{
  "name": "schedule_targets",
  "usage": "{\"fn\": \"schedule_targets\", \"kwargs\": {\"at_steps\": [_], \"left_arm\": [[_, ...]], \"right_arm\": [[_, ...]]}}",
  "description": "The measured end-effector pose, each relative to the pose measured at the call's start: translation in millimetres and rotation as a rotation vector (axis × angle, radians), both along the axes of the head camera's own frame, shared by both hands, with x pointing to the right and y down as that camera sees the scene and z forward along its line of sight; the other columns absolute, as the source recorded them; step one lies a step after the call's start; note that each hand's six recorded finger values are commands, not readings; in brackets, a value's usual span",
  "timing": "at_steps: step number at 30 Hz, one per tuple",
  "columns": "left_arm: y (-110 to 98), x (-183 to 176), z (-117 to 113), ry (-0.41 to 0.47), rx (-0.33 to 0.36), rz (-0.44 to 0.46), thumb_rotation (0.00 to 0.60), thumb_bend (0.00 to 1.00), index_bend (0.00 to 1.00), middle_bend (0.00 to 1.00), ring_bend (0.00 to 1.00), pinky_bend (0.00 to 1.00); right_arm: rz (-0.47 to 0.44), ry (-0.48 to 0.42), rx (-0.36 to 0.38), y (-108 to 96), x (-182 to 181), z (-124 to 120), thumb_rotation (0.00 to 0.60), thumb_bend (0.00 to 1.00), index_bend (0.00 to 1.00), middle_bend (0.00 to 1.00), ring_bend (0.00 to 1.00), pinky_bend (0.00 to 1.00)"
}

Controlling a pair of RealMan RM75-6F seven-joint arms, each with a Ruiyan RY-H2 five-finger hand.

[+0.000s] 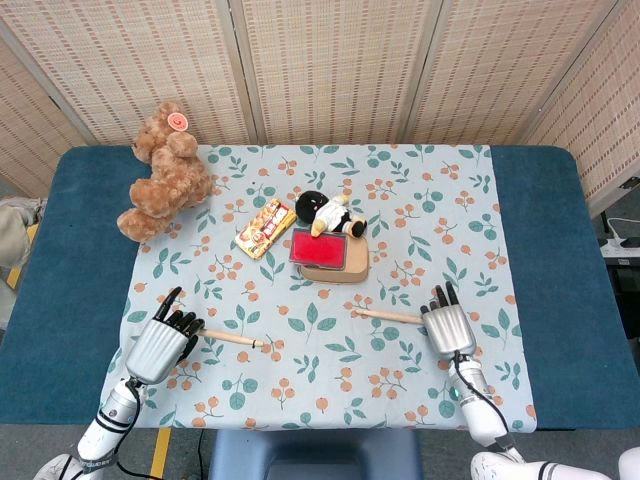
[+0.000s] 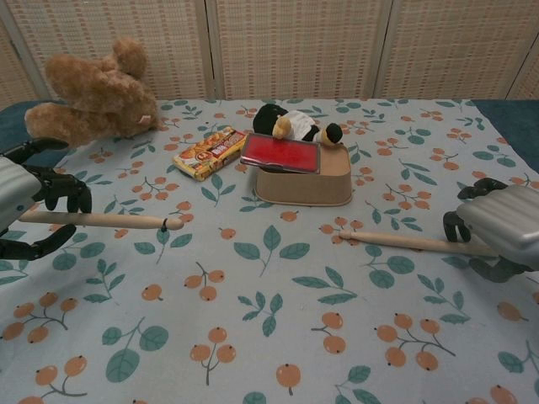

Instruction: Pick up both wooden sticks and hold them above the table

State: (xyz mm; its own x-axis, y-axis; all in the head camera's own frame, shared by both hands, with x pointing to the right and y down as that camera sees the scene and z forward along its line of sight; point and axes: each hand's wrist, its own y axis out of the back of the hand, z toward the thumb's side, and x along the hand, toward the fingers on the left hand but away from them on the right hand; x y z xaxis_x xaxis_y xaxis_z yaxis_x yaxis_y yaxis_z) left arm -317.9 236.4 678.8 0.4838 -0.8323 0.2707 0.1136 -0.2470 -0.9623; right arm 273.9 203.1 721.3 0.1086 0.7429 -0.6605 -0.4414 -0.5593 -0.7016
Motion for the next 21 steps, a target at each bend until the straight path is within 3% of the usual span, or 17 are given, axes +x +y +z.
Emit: {"fn": "schedule_targets", "kwargs": {"at_steps": [21], "left_arm": [[0.8, -13.1, 1.9, -0.025, -0.005, -0.026, 0.600, 0.57, 0.85, 0.90, 0.53, 0.13]], "right_arm": [[-0.048, 0.025, 0.018, 6.7, -7.7, 5.0, 0.600, 0.35, 0.63, 0.63, 0.36, 0.13]]}}
